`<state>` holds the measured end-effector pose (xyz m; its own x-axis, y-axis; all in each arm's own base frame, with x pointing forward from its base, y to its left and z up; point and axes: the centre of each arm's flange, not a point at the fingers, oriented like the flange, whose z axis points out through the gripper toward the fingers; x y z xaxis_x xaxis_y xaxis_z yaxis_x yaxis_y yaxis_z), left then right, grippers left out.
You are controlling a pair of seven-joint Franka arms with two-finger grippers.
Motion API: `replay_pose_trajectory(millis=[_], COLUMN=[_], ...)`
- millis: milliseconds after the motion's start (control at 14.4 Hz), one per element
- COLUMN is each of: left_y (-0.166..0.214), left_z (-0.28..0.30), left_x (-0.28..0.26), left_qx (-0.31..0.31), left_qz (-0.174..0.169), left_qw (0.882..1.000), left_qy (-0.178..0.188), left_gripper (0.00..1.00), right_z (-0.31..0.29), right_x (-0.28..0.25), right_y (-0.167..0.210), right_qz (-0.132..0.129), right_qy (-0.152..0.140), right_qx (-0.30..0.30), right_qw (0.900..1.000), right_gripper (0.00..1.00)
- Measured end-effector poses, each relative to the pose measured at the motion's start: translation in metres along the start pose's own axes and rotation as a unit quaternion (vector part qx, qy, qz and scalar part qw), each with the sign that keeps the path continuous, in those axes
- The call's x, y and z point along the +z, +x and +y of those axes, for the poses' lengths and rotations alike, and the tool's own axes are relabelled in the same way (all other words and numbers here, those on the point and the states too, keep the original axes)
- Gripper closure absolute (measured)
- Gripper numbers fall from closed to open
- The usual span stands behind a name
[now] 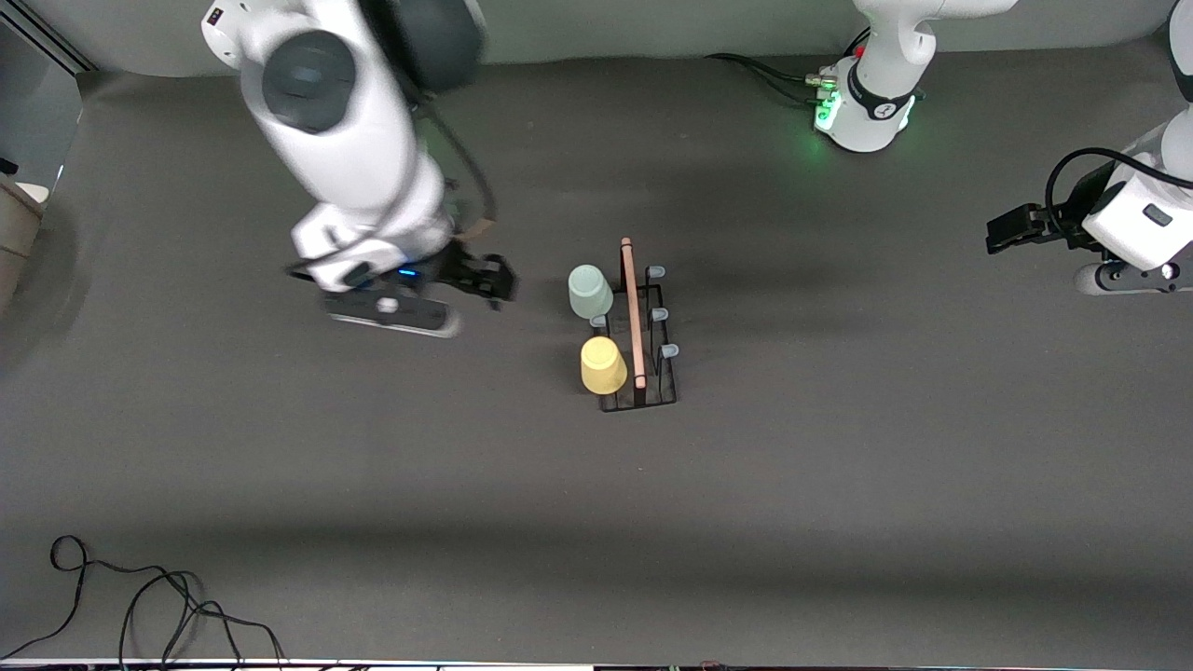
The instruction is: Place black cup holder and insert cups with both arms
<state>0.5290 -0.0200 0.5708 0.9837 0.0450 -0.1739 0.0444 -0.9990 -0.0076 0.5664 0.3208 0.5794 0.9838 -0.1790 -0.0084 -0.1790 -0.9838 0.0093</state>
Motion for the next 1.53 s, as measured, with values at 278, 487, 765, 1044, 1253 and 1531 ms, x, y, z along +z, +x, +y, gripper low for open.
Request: replay_pose_trajectory(millis=[278, 487, 765, 1044, 1253, 1531], left_y=[0.0, 0.0, 0.0, 0.0, 0.0, 0.0], left_z=[0.0, 0.0, 0.0, 0.0, 0.0, 0.0], left_x=[0.0, 0.0, 0.0, 0.0, 0.0, 0.0], left_qx=[0.0, 0.0, 0.0, 0.0, 0.0, 0.0], left_qz=[0.0, 0.0, 0.0, 0.0, 0.0, 0.0], left_qw=[1.0, 1.0, 1.0, 1.0, 1.0, 1.0], left_qy=[0.0, 0.0, 0.0, 0.0, 0.0, 0.0], left_gripper=[0.0, 0.0, 0.0, 0.0, 0.0, 0.0], right_z=[0.103, 0.187, 0.265, 0.32, 0.353, 0.356], right_x=[-0.024, -0.034, -0.041, -0.042, -0.042, -0.04], right_y=[0.015, 0.033, 0.049, 0.06, 0.061, 0.054], right_qz=[-0.001, -0.007, -0.006, -0.007, -0.009, -0.013], right_qy=[-0.011, 0.001, -0.015, -0.013, -0.008, -0.006], right_qx=[-0.038, -0.062, -0.085, -0.087, -0.076, -0.077], right_qw=[0.999, 0.998, 0.996, 0.996, 0.997, 0.997], right_gripper=[0.0, 0.0, 0.0, 0.0, 0.0, 0.0])
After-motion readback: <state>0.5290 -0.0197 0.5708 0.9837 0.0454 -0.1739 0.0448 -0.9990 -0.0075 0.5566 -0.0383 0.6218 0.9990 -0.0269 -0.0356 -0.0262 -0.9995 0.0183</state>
